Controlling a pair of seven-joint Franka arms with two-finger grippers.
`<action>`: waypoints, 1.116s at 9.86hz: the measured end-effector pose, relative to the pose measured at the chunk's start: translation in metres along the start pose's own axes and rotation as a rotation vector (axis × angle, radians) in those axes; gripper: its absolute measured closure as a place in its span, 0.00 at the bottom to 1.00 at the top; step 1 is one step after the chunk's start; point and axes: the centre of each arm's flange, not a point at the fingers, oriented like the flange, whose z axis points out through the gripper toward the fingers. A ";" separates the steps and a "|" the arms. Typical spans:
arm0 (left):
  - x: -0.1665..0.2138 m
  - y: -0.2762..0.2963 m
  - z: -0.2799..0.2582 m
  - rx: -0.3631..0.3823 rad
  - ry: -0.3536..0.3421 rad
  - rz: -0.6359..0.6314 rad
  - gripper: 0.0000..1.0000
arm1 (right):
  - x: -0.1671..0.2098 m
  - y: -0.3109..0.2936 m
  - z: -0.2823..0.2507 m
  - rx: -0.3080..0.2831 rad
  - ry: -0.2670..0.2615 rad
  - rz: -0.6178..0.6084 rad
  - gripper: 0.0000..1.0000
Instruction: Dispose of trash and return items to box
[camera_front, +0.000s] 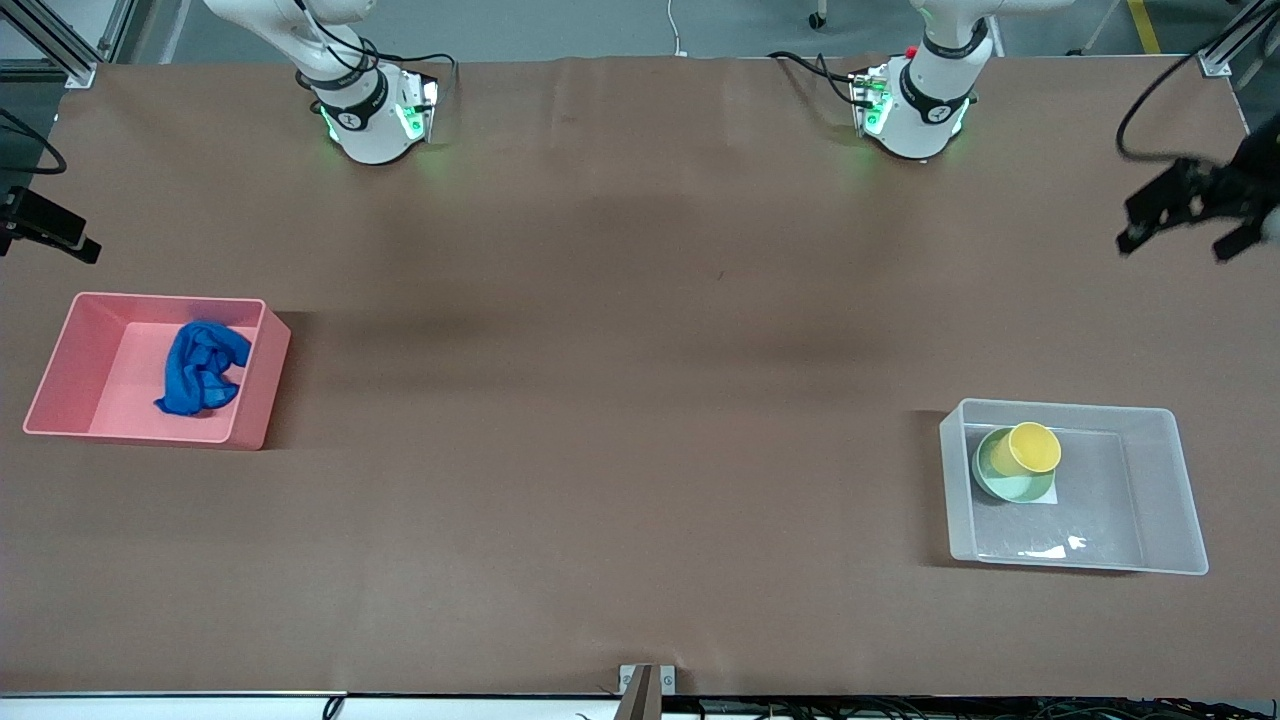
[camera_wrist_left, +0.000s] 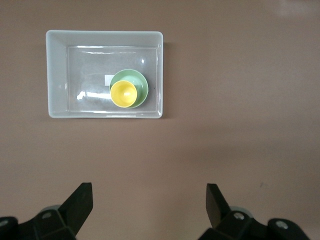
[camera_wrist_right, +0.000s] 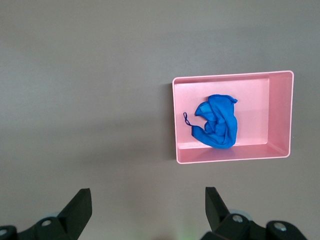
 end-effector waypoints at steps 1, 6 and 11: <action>-0.011 0.001 -0.010 0.000 -0.005 -0.014 0.00 | 0.000 0.001 0.000 0.000 -0.001 0.002 0.00; 0.023 -0.001 0.000 0.001 -0.010 -0.022 0.00 | 0.000 0.004 0.000 0.000 -0.002 0.007 0.00; 0.020 0.006 -0.003 0.001 -0.036 -0.062 0.00 | 0.000 0.005 0.000 0.000 -0.002 0.008 0.00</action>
